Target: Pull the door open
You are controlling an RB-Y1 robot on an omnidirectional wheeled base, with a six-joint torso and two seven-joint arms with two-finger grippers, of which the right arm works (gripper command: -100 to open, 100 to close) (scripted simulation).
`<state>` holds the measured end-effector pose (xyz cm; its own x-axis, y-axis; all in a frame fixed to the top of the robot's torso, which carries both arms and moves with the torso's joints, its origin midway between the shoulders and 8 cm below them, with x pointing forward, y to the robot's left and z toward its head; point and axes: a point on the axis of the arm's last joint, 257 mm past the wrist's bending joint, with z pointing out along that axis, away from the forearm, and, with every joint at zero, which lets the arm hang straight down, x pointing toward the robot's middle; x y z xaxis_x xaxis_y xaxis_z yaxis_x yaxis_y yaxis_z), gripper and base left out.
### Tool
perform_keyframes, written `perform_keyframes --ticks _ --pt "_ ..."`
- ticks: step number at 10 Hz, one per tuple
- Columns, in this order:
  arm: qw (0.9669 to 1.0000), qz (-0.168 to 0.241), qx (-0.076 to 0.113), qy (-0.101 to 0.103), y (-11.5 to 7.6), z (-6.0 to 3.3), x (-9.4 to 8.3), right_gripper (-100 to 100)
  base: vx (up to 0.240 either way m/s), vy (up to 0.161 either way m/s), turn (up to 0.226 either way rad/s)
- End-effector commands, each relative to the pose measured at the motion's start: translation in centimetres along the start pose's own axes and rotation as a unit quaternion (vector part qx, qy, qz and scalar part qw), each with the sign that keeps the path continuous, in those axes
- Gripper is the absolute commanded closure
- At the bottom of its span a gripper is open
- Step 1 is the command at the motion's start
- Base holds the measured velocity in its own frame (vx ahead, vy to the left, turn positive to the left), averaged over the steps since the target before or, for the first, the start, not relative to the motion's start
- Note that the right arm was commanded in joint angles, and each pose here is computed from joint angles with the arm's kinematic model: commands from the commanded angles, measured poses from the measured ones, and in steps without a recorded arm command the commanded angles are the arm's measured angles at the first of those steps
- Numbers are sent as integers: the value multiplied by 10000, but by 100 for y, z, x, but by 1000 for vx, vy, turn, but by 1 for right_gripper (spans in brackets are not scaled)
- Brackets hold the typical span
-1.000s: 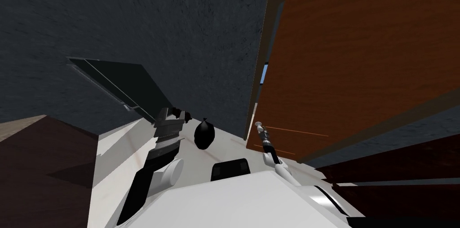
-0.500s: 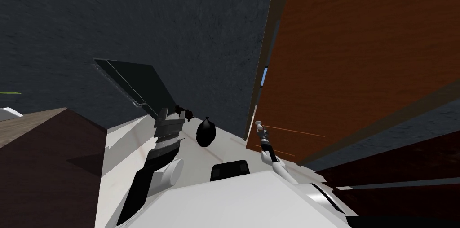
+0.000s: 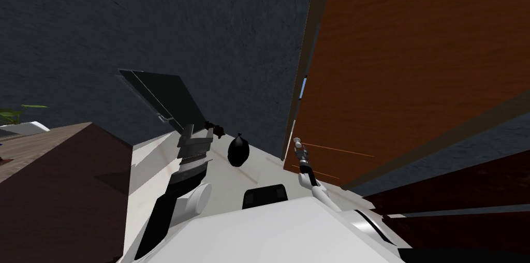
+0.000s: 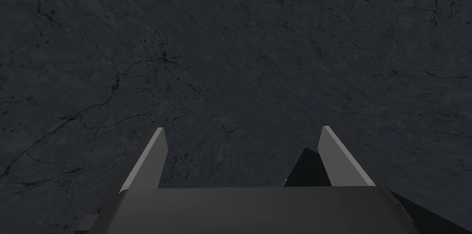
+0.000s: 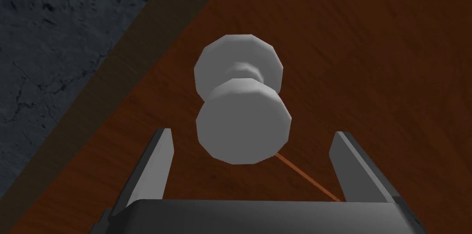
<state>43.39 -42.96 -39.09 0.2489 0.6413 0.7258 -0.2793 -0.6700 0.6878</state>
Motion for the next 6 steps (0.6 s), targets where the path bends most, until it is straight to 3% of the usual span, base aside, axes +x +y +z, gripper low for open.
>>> perform_keyframes --ticks 1,5,6 --pt "9992 389 -34 -26 -31 4 33 -100 -79 -10 74" --pt "9947 1024 -80 -58 -71 9 72 -100 -61 -8 36" --pt "9916 1285 -102 -74 -91 11 91 -100 -62 -7 39"
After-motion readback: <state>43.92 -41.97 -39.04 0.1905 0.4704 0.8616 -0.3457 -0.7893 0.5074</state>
